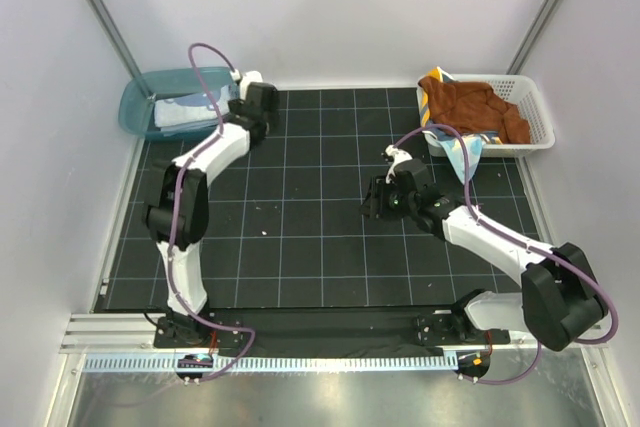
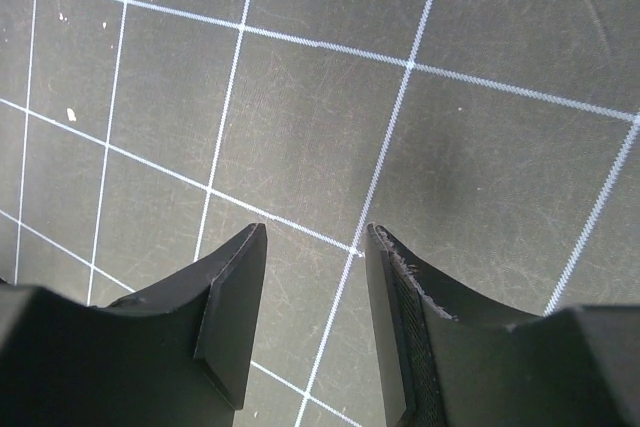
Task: Fold and stack the towels
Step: Grab crumpled towel
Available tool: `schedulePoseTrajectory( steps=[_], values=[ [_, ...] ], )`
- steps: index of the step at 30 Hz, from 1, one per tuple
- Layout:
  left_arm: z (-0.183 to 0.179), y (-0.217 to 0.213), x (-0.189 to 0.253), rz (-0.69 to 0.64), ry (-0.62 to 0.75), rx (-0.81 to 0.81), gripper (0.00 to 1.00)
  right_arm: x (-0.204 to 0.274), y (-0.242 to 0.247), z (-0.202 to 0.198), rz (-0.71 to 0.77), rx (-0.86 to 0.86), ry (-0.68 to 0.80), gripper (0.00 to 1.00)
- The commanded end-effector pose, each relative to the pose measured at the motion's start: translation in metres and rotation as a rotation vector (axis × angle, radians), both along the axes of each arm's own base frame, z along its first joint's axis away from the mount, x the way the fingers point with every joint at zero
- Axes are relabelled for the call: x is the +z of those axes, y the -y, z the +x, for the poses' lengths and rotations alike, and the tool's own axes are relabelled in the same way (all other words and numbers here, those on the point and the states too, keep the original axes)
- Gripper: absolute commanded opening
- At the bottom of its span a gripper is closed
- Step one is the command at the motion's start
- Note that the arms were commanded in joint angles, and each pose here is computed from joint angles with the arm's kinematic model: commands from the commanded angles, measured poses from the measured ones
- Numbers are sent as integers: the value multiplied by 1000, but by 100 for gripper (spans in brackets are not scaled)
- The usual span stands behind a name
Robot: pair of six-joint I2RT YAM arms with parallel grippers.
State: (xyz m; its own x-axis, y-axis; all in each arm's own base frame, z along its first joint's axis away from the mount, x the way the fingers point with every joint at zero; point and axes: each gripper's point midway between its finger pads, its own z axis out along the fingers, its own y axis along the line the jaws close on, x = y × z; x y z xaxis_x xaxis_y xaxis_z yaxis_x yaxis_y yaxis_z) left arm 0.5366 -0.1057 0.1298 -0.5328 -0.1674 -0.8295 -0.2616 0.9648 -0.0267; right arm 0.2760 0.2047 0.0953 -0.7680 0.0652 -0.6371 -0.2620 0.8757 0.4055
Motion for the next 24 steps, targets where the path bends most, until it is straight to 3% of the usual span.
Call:
schedulePoseTrajectory(
  steps=[1,7,13,18,24],
  values=[
    [-37,45,30,-105,64,-40,72,28,3,14,15,-16,94,52],
    [-127,118,43,-140,25,-231,72,31,10,16,-4,-31,104,54],
    [-222,149,39,-116,-55,-430,72,44,21,16,-19,-74,147,58],
    [-266,147,39,-189,-98,-532,72,68,30,10,1,-107,193,63],
    [-287,130,51,-183,-101,-577,72,74,47,7,-32,-170,224,64]
  ],
)
